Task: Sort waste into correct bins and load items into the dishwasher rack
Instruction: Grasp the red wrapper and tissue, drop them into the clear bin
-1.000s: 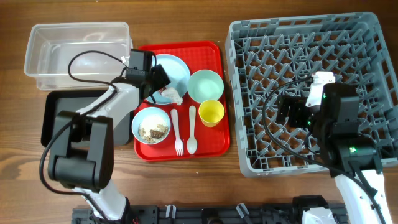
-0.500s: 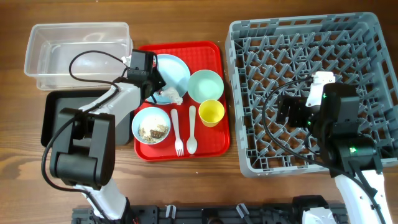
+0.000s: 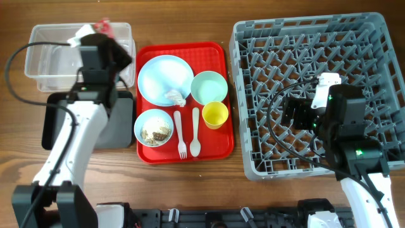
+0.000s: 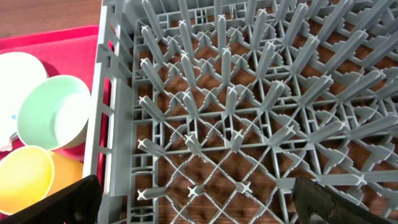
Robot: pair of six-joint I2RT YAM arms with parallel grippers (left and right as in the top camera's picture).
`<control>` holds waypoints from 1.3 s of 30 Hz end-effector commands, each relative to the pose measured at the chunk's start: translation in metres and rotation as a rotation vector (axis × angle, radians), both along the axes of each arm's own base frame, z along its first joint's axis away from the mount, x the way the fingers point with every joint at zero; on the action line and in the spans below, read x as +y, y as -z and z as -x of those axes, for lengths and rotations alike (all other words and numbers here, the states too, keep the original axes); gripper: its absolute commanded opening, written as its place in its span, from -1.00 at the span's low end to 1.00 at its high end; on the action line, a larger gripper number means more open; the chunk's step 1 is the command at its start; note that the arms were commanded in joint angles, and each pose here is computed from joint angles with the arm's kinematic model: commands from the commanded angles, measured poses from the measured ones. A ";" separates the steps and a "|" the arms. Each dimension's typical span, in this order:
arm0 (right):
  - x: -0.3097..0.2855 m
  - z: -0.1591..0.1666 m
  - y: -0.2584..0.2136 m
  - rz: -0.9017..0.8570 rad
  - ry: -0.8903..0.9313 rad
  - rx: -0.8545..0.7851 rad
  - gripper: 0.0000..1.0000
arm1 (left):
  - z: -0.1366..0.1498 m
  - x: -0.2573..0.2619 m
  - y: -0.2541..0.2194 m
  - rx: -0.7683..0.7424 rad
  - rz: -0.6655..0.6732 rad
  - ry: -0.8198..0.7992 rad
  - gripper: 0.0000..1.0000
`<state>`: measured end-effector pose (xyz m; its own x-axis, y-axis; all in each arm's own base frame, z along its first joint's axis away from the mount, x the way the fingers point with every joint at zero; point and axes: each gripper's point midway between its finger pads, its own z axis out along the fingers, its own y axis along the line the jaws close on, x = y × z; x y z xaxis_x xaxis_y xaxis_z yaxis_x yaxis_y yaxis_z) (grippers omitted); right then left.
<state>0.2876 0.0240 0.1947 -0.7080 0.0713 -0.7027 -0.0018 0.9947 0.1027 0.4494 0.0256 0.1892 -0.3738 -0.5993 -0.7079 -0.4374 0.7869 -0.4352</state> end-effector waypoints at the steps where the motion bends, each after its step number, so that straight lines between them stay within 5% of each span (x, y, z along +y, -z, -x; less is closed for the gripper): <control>1: 0.002 -0.003 -0.010 -0.020 0.002 -0.022 0.99 | -0.003 0.056 0.022 0.036 -0.034 -0.162 -0.79; 2: 0.002 -0.003 -0.010 -0.019 0.002 -0.022 0.99 | -0.005 0.062 0.025 0.035 -0.034 -0.174 -0.76; 5: 0.002 -0.003 -0.009 -0.019 0.001 -0.019 1.00 | -0.010 0.058 0.022 0.015 -0.028 -0.131 0.18; 11: 0.002 -0.003 -0.009 -0.019 0.001 -0.018 0.99 | 0.006 -0.020 0.026 0.100 0.046 0.113 0.32; 15: 0.002 -0.003 -0.009 -0.021 0.003 -0.018 0.99 | 0.038 -0.102 0.062 0.278 0.043 0.311 0.43; 21: 0.002 -0.003 -0.009 -0.021 0.003 -0.018 1.00 | 0.063 -0.138 0.154 0.546 0.011 0.396 0.52; 24: 0.002 -0.003 -0.009 -0.020 0.003 -0.018 0.99 | 0.068 -0.146 0.183 0.610 0.046 0.425 0.38; 25: 0.002 -0.003 -0.009 -0.021 0.003 -0.018 0.99 | 0.067 -0.146 0.185 0.610 0.046 0.425 0.09; 27: 0.002 -0.003 -0.009 -0.021 0.003 -0.018 0.99 | 0.060 -0.148 0.178 0.571 0.048 0.427 -0.92; 33: 0.002 -0.003 -0.009 -0.021 0.003 -0.018 1.00 | 0.026 -0.116 0.089 0.300 0.061 0.347 -0.92; 39: 0.002 -0.003 -0.009 -0.021 0.003 -0.018 0.99 | -0.008 0.032 -0.013 -0.061 0.004 -0.023 -0.90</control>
<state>0.2873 0.0240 0.1944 -0.7090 0.0712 -0.7016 -0.0016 0.9947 0.1026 0.4523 0.0012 0.1876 -0.4459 -0.5823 -0.6798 -0.3441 0.8126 -0.4704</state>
